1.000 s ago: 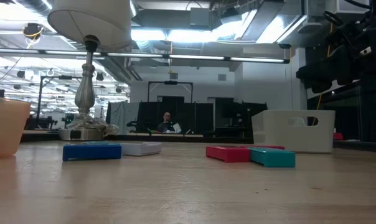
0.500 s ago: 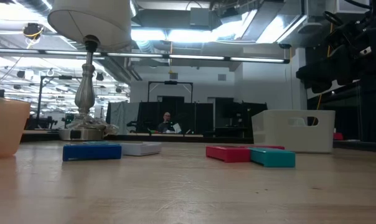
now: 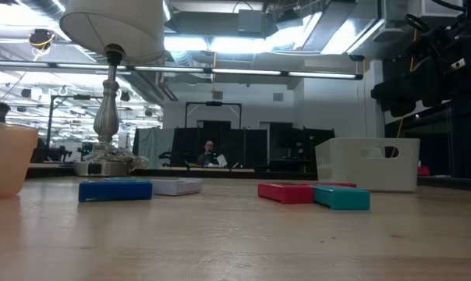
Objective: Pick & Place Office items
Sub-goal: Put the top right red digital timer into the grey bin
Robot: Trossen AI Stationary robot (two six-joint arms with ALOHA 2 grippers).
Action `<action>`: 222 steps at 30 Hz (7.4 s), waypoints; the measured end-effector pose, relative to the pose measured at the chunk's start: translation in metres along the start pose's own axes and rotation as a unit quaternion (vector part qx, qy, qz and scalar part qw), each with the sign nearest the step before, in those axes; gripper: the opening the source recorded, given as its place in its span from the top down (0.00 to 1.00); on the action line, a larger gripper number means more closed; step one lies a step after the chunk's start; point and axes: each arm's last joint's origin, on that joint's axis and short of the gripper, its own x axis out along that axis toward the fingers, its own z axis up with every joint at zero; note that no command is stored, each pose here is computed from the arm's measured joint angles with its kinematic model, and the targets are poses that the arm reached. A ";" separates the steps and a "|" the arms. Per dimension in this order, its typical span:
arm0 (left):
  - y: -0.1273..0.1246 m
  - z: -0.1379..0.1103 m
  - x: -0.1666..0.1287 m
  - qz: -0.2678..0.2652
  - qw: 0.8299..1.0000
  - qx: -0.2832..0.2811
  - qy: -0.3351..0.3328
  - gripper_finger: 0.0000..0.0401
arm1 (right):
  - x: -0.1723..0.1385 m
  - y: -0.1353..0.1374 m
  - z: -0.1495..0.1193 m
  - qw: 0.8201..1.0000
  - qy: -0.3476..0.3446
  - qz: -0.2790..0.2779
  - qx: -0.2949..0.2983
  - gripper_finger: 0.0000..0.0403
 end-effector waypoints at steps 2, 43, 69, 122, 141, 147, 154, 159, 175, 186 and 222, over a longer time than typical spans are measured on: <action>-0.009 0.013 -0.004 -0.031 0.998 -0.008 -0.050 0.18 | 0.000 0.000 0.000 1.000 0.000 0.000 0.000 0.75; -0.059 0.126 0.015 0.011 0.963 -0.041 -0.267 0.18 | 0.000 0.000 0.008 0.999 -0.041 -0.002 -0.008 0.75; -0.046 0.169 0.037 0.077 0.942 -0.118 -0.305 0.24 | -0.048 0.005 0.083 0.845 -0.506 0.033 0.168 0.75; 0.004 0.200 0.077 0.229 0.955 0.016 -0.187 0.24 | 0.210 0.007 0.115 0.897 0.442 0.003 -0.015 0.68; 0.006 0.203 0.078 0.236 0.954 0.019 -0.184 0.24 | 0.220 0.013 0.091 0.874 0.482 -0.026 -0.058 0.68; 0.006 0.203 0.078 0.236 0.954 0.020 -0.183 0.24 | 0.222 0.015 0.092 0.880 0.473 -0.011 0.039 0.68; 0.006 0.203 0.078 0.237 0.954 0.026 -0.181 0.24 | 0.223 0.011 0.090 0.870 0.480 0.036 0.102 0.64; 0.006 0.203 0.078 0.237 0.954 0.027 -0.180 0.24 | 0.225 0.013 0.081 0.854 0.502 0.077 0.108 0.50; 0.006 0.203 0.079 0.235 0.957 0.039 -0.167 0.24 | 0.238 0.048 0.029 0.802 0.573 0.151 -0.073 0.28; 0.006 0.203 0.079 0.235 0.957 0.039 -0.167 0.24 | 0.245 0.052 0.003 0.778 0.606 0.142 -0.091 0.29; 0.006 0.203 0.079 0.237 0.956 0.051 -0.163 0.24 | 0.311 -0.024 0.142 0.928 0.350 0.081 0.095 0.62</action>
